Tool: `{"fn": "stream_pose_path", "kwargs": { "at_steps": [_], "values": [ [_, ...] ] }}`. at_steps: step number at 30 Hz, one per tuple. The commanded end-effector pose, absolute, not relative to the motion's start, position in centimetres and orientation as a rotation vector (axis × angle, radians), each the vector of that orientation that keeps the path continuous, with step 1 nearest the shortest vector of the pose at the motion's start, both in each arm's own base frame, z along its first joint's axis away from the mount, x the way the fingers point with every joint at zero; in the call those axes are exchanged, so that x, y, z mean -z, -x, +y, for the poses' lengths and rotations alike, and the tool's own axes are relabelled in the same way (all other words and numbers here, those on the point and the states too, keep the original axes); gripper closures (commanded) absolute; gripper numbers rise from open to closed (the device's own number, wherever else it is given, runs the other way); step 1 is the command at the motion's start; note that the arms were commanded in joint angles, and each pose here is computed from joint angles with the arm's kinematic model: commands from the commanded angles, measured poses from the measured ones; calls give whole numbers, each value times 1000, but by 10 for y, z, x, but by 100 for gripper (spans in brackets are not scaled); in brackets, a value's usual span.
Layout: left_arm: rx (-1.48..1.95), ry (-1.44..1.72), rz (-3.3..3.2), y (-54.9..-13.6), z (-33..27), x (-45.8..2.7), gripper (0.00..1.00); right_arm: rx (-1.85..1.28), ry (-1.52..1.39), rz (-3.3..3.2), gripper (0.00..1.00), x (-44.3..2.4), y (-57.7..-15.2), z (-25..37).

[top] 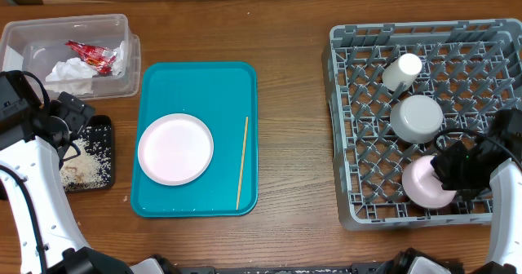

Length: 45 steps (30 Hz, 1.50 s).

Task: Sort waste into correct bins and load items into the dishwasher
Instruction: 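Move the right gripper left to the wooden stick on the teal tray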

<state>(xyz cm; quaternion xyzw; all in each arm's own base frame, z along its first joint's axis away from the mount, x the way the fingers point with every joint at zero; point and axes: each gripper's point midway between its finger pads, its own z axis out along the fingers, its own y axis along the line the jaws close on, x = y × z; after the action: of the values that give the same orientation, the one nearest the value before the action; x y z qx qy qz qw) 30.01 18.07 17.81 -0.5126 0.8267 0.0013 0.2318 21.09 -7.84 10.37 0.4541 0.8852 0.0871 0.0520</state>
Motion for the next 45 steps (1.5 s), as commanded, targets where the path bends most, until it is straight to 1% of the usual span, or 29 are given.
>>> {"fn": "stream_pose_path", "kwargs": {
  "at_steps": [1,5,12,15,16,19,22,23,24,27,28,33,35,37,40,42,45],
  "values": [
    [5,1415,2261,-302,181,-180,0,-229,-1362,2610,96,-130,-214,-83],
    [5,1415,2261,-302,181,-180,0,-264,-1279,2507,96,-177,-211,-75],
    [5,1415,2261,-302,181,-180,0,-781,-747,2428,96,-235,-234,14],
    [5,1415,2261,-302,181,-180,0,-880,-541,2406,96,-253,-245,55],
    [5,1415,2261,-302,181,-180,0,-874,-520,2410,96,-254,-246,62],
    [5,1415,2261,-302,181,-180,0,-826,-464,2448,95,-249,-254,87],
    [5,1415,2261,-302,181,-180,0,-768,-392,2503,92,-237,-259,119],
    [5,1415,2261,-302,181,-180,0,-748,-354,2526,90,-232,-260,132],
    [5,1415,2261,-302,181,-180,0,-731,-325,2546,85,-227,-261,143],
    [5,1415,2261,-302,181,-180,0,-703,-205,2612,65,-206,-261,187],
    [5,1415,2261,-302,181,-180,0,-705,-168,2631,63,-198,-261,202],
    [5,1415,2261,-302,181,-180,0,-732,-5,2694,63,-169,-262,268],
    [5,1415,2261,-302,181,-180,0,-704,13,2715,62,-159,-266,286],
    [5,1415,2261,-302,181,-180,0,-636,26,2729,56,-147,-272,298],
    [5,1415,2261,-302,181,-180,0,-545,53,2750,50,-127,-278,313],
    [5,1414,2260,-302,181,-180,0,-496,74,2773,48,-111,-279,323],
    [5,1415,2261,-302,181,-180,0,-420,93,2785,48,-92,-281,330]
  ]
}}
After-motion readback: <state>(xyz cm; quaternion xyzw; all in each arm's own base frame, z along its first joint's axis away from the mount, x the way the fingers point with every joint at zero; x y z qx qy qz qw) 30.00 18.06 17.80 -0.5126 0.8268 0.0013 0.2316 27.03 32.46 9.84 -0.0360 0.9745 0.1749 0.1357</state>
